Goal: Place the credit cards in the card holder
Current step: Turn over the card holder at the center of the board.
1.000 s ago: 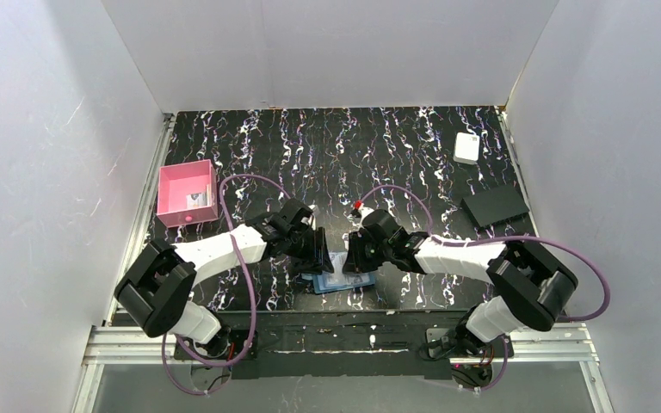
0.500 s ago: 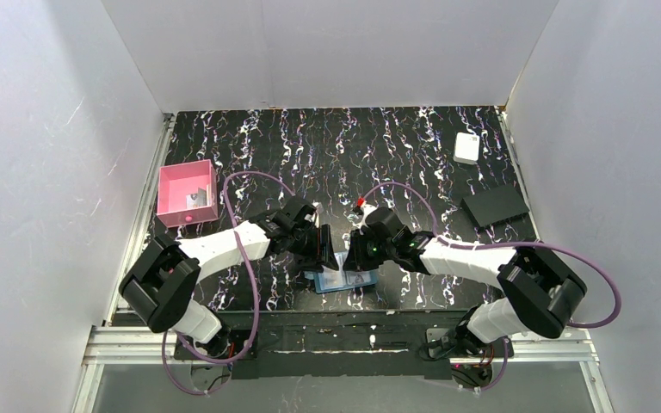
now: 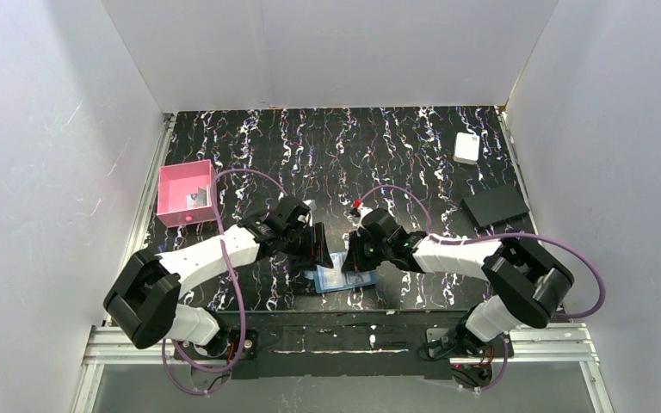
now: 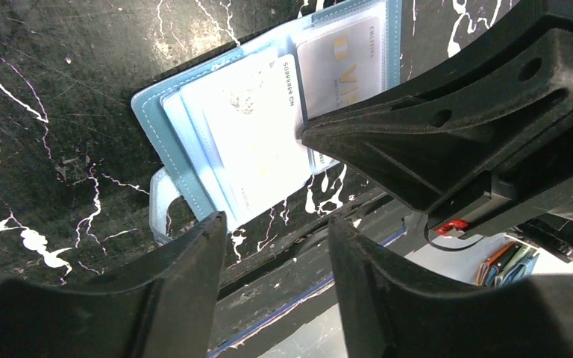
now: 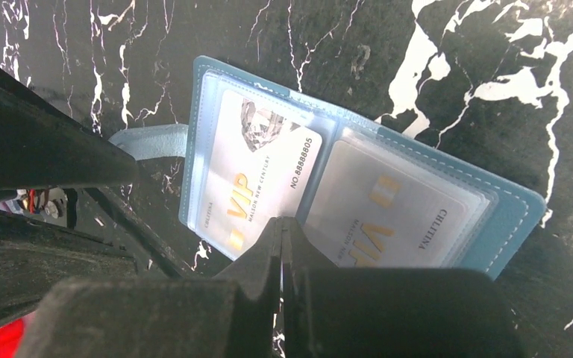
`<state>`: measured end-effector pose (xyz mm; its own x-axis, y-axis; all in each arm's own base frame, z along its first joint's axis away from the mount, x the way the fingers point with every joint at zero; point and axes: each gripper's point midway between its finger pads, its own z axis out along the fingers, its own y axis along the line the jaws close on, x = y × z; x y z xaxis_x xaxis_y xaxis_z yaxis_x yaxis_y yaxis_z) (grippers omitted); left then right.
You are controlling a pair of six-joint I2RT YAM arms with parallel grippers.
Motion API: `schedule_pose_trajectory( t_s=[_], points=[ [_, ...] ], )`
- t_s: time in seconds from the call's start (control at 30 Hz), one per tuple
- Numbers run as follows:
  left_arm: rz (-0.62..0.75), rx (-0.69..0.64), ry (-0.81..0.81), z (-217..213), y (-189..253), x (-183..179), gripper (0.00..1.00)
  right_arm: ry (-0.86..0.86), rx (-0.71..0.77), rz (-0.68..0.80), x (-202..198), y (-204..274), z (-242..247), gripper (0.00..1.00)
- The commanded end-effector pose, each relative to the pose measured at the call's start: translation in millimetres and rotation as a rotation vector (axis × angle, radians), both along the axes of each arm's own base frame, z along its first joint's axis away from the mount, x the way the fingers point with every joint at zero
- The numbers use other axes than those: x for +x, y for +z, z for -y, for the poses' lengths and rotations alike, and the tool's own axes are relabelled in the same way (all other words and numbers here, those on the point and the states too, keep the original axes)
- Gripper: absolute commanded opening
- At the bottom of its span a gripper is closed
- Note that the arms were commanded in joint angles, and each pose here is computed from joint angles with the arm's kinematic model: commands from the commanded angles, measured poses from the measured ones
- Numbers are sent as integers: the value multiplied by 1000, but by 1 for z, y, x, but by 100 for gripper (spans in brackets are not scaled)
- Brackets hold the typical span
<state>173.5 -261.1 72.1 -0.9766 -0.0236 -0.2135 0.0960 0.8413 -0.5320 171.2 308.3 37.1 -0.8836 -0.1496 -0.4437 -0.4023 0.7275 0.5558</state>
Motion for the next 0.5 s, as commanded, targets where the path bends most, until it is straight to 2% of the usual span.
schedule_pose_trajectory(
  t_s=[0.0, 0.1, 0.23, 0.37, 0.4, 0.47],
  points=[
    [-5, 24, 4, -4, -4, -2, 44, -2, 39, 34, 11, 5, -11, 2],
    [-14, 28, 2, -1, -8, 1, 33, -6, 26, 30, 11, -1, -10, 1],
    [-16, 38, 0, 2, -10, 5, 24, -26, -5, 19, 11, -11, -4, 1],
    [-20, 45, -3, 4, -12, 8, 21, -30, -17, 6, 9, -18, -1, 1],
    [-20, 45, -3, 5, -12, 8, 22, -30, -19, 2, 8, -20, -1, 1],
    [-17, 38, -3, 6, -11, 9, 30, -30, -23, -2, 8, -23, 0, 1]
  ],
)
